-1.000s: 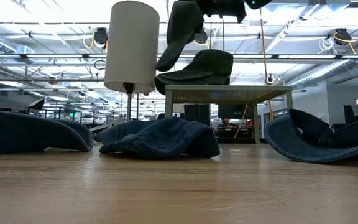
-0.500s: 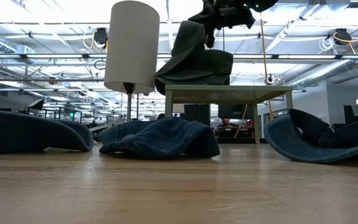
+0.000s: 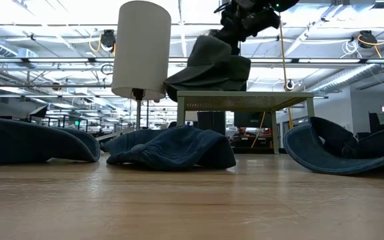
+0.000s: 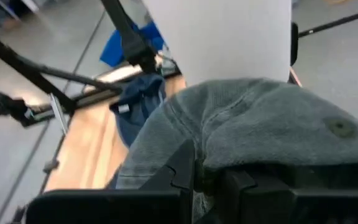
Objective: Pick & Place hat
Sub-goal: Stack the green cap on the green cap on the shelf, then put the left blue cap on the shelf
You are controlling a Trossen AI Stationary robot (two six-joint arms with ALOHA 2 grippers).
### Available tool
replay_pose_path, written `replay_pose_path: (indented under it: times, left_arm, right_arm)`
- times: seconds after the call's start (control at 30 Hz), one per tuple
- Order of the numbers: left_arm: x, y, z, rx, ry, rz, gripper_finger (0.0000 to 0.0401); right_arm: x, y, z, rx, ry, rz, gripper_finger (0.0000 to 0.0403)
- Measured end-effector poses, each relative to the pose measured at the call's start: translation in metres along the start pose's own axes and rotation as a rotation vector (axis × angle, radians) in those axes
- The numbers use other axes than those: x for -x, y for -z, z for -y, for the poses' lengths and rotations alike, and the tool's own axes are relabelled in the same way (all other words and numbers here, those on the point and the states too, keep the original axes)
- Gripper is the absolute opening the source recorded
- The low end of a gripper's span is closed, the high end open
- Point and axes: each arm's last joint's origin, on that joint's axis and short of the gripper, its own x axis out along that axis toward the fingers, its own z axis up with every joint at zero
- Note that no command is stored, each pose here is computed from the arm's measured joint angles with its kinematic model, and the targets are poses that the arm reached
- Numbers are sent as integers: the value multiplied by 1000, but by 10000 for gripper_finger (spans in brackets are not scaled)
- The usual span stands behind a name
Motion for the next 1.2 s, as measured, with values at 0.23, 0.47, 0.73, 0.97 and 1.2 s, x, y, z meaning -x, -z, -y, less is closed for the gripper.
replay_pose_path:
  times: [0.23,0.47,0.73,0.97,1.2]
  left_arm:
    - [0,0,-1,0,-25,9,239]
    - [0,0,-2,5,-51,9,239]
    - [0,4,-3,23,-65,-27,239]
    - [0,5,-3,51,-69,-36,239]
    - [1,13,-6,166,-108,-116,239]
  right_arm:
    - [-13,12,-3,82,172,-124,21]
    - [-21,26,3,51,220,-177,33]
    - [-11,21,-5,51,326,-163,153]
    - [17,14,-26,53,499,-141,252]
    - [56,9,-61,-18,624,-56,285]
